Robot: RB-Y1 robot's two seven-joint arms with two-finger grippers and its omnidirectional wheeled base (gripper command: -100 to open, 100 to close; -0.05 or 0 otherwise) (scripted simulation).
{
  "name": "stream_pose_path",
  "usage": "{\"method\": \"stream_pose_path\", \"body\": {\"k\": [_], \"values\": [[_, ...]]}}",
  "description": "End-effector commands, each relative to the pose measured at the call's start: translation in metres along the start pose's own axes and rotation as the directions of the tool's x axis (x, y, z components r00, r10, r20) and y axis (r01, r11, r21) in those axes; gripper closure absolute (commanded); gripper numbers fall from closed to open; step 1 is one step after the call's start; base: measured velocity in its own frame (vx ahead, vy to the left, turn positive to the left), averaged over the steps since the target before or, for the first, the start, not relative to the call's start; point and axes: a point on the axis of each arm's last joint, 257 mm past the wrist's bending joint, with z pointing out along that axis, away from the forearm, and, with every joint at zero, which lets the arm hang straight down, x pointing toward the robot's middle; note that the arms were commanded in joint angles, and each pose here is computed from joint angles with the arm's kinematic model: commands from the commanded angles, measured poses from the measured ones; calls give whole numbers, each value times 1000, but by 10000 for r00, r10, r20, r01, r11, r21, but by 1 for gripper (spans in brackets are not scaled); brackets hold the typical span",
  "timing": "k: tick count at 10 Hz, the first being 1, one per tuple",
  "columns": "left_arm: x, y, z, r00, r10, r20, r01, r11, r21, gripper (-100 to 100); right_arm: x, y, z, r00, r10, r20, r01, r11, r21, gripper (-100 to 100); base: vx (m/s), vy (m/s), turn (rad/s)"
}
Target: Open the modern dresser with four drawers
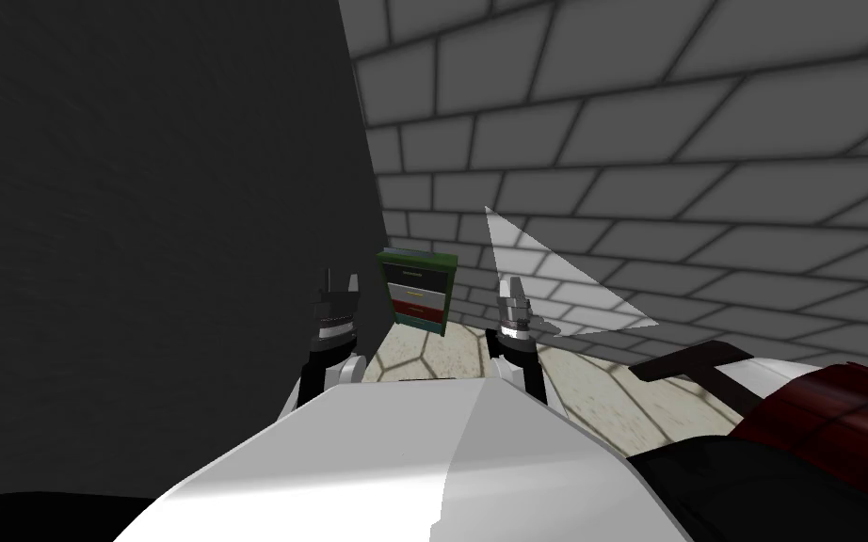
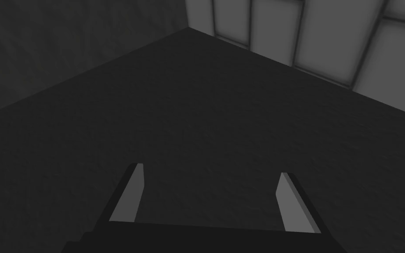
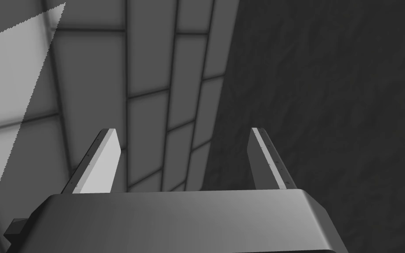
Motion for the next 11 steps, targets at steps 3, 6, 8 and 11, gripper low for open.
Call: {"method": "stream_pose_path", "body": {"k": [3, 6, 8, 11], "values": [[0, 0, 0, 10000, 0, 0, 0, 10000, 2, 0, 0, 0, 0, 10000, 0, 0, 0, 10000, -2, 0, 0, 0, 0], [0, 0, 0, 10000, 0, -1, 0, 10000, 3, 0, 0, 0, 0, 10000, 0, 0, 0, 10000, -3, 0, 0, 0, 0], [0, 0, 0, 10000, 0, -1, 0, 10000, 4, 0, 0, 0, 0, 10000, 0, 0, 0, 10000, -4, 0, 0, 0, 0], [9, 8, 0, 9977, 169, -657, -188, 9994, -293, -100, 0, 0, 0, 10000, 0, 0, 0, 10000, 1, 0, 14, -1, -13]]}}
